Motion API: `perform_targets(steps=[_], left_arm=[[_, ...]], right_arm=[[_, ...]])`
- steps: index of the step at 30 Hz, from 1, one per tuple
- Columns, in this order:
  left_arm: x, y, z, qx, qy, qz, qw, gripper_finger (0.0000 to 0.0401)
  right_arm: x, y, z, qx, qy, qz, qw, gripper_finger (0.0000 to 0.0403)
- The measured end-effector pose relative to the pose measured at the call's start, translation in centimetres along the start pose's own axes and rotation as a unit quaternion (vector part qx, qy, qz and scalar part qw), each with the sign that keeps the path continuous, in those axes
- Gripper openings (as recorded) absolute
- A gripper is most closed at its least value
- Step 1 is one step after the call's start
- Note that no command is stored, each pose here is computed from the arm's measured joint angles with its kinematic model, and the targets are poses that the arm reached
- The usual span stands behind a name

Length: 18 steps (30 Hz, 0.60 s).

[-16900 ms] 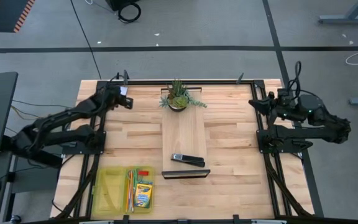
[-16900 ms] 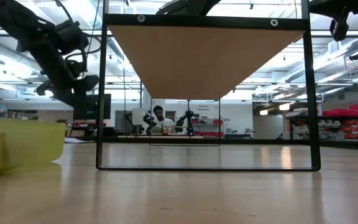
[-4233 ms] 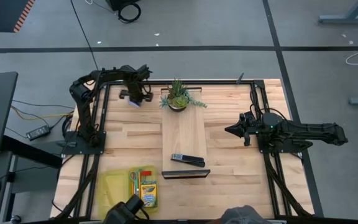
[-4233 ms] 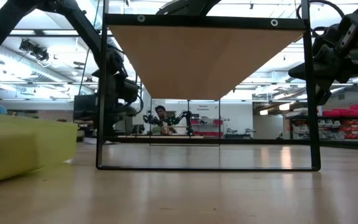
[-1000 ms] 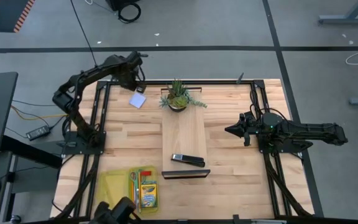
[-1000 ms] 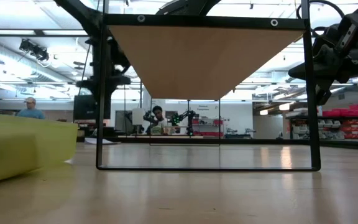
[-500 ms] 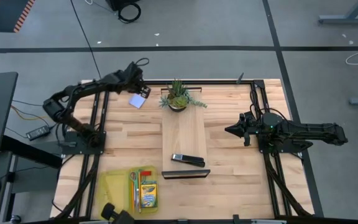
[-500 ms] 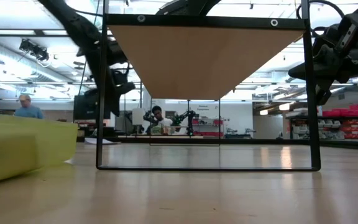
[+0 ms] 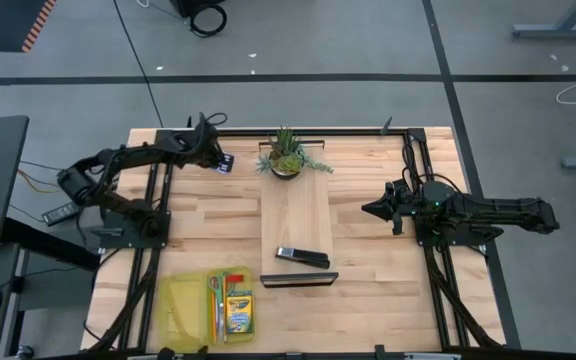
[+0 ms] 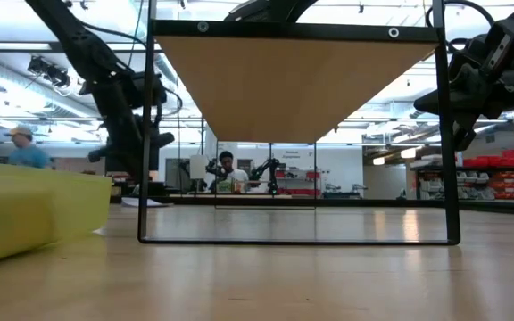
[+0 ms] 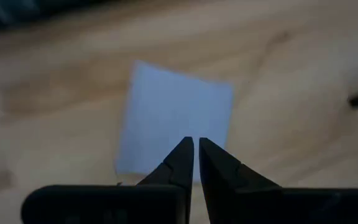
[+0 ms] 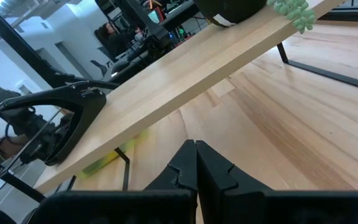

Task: Pack school essentials
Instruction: Put the blue sticky note into the yellow supply box

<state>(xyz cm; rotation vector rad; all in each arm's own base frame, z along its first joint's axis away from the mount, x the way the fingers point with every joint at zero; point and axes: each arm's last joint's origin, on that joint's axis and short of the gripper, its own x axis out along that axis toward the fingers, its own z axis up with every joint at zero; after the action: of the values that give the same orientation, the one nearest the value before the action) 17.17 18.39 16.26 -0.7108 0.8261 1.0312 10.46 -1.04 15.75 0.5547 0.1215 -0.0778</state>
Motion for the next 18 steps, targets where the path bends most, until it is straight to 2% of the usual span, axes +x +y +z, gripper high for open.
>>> perform_targets(steps=[4,13,18], left_arm=[[1.1,-0.3,-0.1,-0.021,0.054,0.005,0.998,0.0020],[1.9,-0.7,0.1,-0.061,0.054,0.030,0.996,0.0005],[3.2,-0.5,-1.0,-0.065,0.116,0.040,0.990,0.0005]], right_arm=[[0.0,0.0,0.0,0.000,0.000,0.000,1.000,0.0006],[0.0,0.0,0.0,0.000,0.000,0.000,1.000,0.0006],[0.0,0.0,0.0,0.000,0.000,0.000,1.000,0.0006]])
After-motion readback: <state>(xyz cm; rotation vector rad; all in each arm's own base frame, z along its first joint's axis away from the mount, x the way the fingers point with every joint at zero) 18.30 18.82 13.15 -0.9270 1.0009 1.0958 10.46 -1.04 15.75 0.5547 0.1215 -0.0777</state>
